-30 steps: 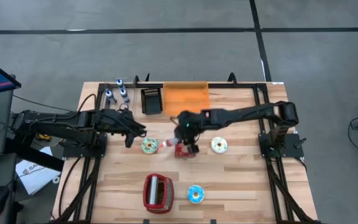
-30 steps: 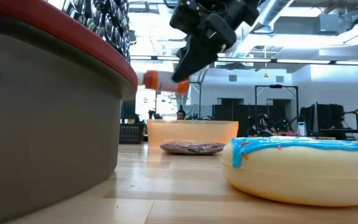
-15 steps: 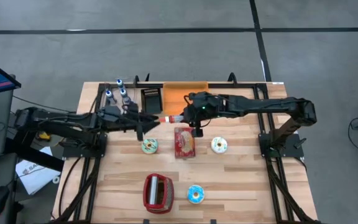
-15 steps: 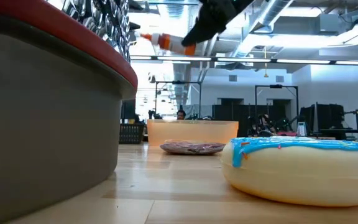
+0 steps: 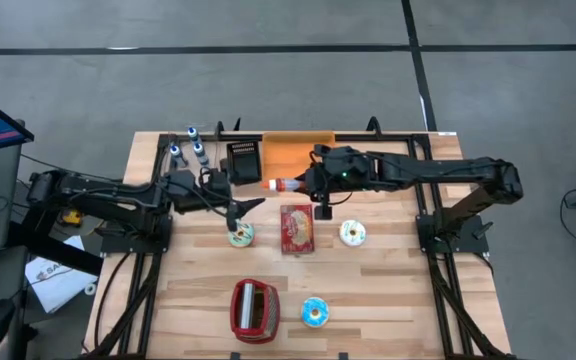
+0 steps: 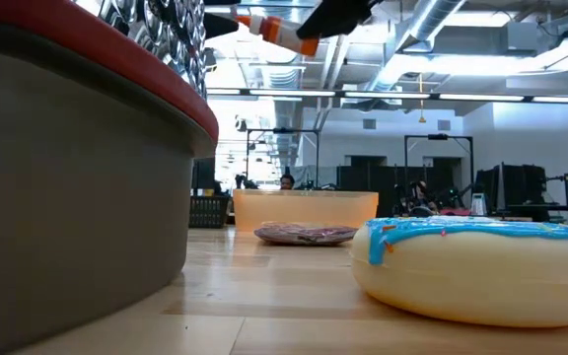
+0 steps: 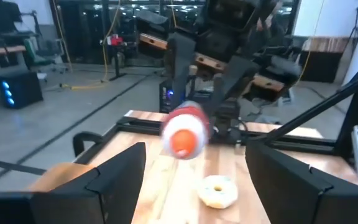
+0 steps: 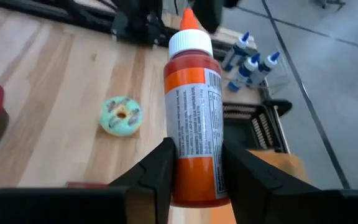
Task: Pick & Place Food Item
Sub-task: Put the orange food coloring bottle into the transparent bin
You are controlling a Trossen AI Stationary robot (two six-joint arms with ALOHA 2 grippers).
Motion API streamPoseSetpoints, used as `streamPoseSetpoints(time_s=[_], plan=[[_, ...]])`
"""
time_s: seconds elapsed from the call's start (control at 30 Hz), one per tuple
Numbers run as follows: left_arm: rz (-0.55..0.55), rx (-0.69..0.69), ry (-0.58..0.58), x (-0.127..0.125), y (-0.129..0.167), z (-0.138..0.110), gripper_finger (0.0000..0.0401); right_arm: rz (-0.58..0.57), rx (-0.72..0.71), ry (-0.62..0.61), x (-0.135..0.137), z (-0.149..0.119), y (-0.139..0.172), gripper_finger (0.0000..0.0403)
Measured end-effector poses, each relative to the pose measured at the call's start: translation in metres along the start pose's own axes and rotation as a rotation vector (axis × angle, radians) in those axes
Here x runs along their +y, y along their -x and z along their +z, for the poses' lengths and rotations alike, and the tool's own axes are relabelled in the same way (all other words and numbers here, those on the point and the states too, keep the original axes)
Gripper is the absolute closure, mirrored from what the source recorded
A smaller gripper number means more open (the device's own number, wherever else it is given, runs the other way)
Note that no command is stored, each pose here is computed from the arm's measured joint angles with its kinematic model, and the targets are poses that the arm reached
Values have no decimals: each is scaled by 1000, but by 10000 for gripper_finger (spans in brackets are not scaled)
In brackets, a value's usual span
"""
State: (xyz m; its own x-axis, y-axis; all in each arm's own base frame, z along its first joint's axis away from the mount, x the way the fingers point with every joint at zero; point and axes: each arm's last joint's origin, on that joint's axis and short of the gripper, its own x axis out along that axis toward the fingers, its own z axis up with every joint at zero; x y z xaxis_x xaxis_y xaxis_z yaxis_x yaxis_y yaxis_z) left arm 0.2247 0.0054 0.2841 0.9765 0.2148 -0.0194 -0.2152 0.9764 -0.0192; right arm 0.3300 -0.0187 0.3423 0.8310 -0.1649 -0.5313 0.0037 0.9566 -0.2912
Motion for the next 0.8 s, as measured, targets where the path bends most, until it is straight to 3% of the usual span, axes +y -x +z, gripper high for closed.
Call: streamPoseSetpoints(time_s=[0.33, 0.57, 0.8], plan=[[-24, 3, -41, 4, -2, -1, 127, 55, -22, 16, 12, 4, 0, 287], [-77, 26, 6, 1, -10, -8, 128, 55, -57, 9, 15, 8, 1, 287], [-83, -35, 34, 0, -14, -5, 128, 52, -67, 0, 14, 8, 1, 291]])
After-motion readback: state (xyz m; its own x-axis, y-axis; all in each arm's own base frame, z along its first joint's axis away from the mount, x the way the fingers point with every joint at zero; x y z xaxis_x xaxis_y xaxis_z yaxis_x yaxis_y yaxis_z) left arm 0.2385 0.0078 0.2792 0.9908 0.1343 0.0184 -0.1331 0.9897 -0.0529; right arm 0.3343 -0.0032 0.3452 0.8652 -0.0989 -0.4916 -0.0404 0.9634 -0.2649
